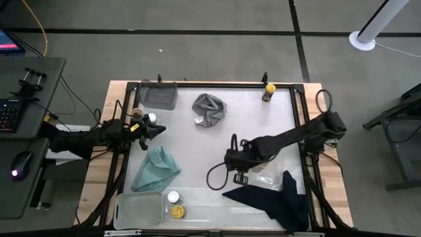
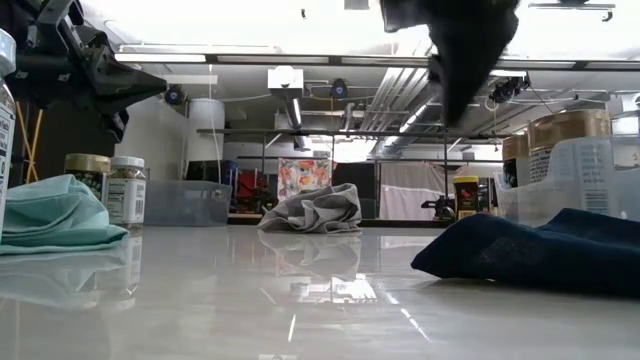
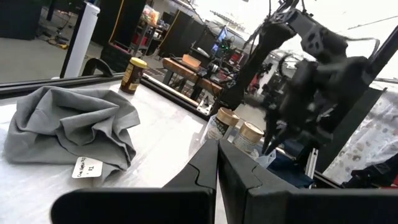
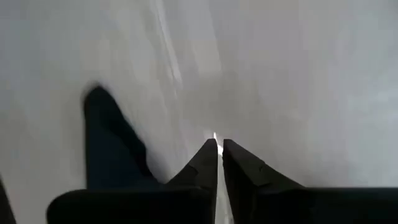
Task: Sort spices by type
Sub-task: Put the top white seasoning bottle into the black bin
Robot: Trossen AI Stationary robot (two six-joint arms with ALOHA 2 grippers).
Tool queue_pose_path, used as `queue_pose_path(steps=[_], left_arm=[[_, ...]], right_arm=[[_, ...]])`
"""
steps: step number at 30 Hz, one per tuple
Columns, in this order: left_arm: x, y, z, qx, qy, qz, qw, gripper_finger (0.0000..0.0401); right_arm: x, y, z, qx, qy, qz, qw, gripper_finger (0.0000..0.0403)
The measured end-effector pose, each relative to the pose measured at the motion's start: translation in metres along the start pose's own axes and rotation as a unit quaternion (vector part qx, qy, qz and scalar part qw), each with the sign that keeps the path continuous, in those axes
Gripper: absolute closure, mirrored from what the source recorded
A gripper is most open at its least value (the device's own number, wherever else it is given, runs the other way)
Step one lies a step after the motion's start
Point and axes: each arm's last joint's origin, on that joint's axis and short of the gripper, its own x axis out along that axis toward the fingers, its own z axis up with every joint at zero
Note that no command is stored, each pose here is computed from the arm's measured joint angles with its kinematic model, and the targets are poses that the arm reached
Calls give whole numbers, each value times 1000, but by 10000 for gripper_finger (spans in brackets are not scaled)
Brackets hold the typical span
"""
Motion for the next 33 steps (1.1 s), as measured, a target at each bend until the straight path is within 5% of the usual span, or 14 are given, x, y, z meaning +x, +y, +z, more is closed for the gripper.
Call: queue_pose_path(steps=[6, 26, 33], left_arm=[[0, 0, 0, 0, 0, 0, 1000, 400], [0, 0, 0, 0, 0, 0, 1000, 400], [0, 0, 0, 0, 0, 0, 1000, 400]], right_arm=[[25, 6, -5, -22, 70, 7, 997, 397], [20, 27, -39, -114, 164, -7, 980, 402], [-1, 29, -36, -116, 96, -22, 988, 402]])
